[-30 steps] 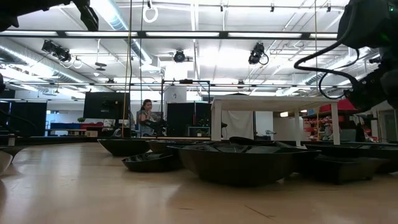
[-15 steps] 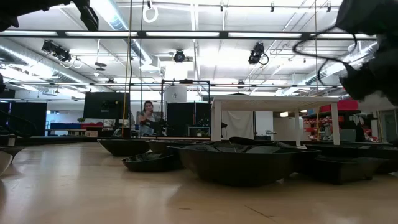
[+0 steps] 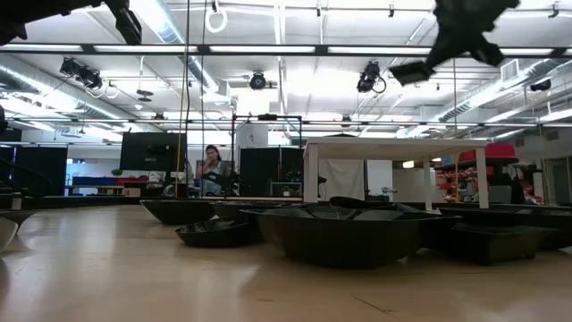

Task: Pick & Place Mini shaped plates
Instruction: Stack the square plate on top of the square plate on the shelf, then stack the drop shaped plate on top of the drop shaped plate on the shelf

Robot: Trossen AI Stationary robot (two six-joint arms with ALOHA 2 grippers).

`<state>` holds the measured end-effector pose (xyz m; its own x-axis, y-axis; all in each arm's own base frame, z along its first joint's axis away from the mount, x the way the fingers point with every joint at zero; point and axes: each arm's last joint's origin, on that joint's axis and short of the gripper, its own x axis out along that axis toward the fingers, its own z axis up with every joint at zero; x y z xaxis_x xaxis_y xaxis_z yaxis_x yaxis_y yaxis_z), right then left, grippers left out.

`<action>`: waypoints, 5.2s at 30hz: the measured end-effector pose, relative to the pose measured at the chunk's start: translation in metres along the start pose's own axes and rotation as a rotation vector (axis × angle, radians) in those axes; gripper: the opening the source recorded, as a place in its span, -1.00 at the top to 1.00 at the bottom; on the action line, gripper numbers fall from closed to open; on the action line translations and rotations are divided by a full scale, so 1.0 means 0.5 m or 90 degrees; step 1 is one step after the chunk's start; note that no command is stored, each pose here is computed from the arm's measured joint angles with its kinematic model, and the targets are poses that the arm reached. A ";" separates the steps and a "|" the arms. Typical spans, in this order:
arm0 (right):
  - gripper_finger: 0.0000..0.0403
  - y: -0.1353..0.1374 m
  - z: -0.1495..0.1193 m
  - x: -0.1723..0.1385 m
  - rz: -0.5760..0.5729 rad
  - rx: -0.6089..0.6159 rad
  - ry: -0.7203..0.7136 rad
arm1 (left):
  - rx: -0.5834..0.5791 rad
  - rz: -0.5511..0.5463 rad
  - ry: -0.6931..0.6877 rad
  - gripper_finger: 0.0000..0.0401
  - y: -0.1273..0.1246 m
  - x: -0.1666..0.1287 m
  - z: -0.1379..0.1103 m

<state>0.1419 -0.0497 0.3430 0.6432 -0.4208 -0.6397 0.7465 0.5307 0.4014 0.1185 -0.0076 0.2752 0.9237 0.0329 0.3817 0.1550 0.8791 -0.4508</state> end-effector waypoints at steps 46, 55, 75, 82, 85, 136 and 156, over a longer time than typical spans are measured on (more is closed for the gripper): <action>0.99 -0.322 0.242 0.185 -0.111 0.127 0.168 | 0.000 0.000 0.000 0.79 0.000 0.000 0.000; 0.89 -0.322 0.242 0.186 -0.110 0.128 0.170 | 0.000 0.000 0.000 0.79 0.000 0.000 0.000; 0.54 -0.230 0.248 0.166 -0.107 -0.080 0.098 | 0.000 -0.001 0.000 0.79 0.000 0.000 0.000; 0.74 -0.049 0.188 0.150 -0.076 -0.280 0.082 | 0.000 0.000 0.000 0.79 0.000 0.000 0.000; 0.82 0.028 0.145 0.144 -0.038 -0.336 0.085 | 0.000 0.000 0.000 0.79 0.000 0.000 0.000; 0.83 0.017 -0.333 0.438 -0.092 -0.141 -0.010 | 0.000 0.000 0.000 0.79 0.000 0.000 0.000; 0.99 0.073 -0.292 0.272 0.073 -0.083 -0.010 | 0.000 0.000 0.000 0.79 0.000 0.000 0.000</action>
<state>0.2316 0.0196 0.1748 0.7266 -0.3627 -0.5835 0.6397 0.6669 0.3821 0.1184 -0.0077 0.2752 0.9235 0.0325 0.3821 0.1556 0.8789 -0.4508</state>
